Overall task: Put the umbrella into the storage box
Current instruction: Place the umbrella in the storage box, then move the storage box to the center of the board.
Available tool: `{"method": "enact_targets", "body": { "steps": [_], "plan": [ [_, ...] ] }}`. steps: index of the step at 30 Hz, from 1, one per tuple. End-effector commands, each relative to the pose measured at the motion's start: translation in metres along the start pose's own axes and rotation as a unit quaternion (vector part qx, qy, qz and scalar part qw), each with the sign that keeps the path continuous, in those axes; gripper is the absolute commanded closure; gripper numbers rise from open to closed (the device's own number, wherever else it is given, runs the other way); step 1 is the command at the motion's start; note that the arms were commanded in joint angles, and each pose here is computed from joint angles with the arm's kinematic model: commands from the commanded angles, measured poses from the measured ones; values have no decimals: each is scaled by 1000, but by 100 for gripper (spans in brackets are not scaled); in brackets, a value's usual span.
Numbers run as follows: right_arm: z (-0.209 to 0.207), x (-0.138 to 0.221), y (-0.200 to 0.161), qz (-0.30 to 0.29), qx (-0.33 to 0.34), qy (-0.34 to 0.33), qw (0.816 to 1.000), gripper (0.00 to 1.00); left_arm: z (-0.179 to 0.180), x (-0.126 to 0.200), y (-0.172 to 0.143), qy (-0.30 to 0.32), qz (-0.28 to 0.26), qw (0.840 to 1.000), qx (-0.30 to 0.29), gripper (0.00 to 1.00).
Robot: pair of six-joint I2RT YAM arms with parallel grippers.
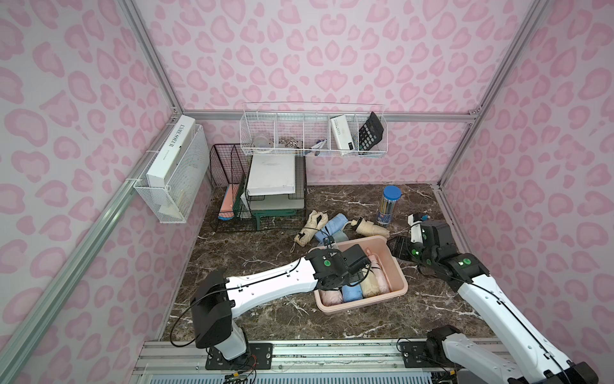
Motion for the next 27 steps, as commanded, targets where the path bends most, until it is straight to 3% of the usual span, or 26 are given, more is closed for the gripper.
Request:
{"method": "enact_targets", "body": {
  "steps": [1,7,11,15,19,23,27],
  "plan": [
    [3,-1,7,-14,16,8,1000,38,19,25,9,51,-54,997,-12,18],
    [5,-12,9,0,33,12,999,38,43,57,21,90,-119,987,-57,25],
    [5,-20,11,16,44,7,999,38,55,62,26,88,-144,976,-136,23],
    [6,-26,15,16,44,8,999,38,65,57,29,89,-110,976,-167,16],
    [8,-34,17,20,44,14,999,38,71,38,31,70,-46,983,-166,15],
    [9,-39,18,27,44,15,999,39,71,19,31,56,-13,987,-151,22],
    [9,-39,19,24,45,13,999,39,76,5,36,81,10,988,-131,39]
  ]
}}
Point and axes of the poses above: each gripper's point midway between its finger pads, its own x axis back along the fingers, its own z axis along the line the jaws close on, y = z × x, the point moved 10 cm from there along x, back along the fingers
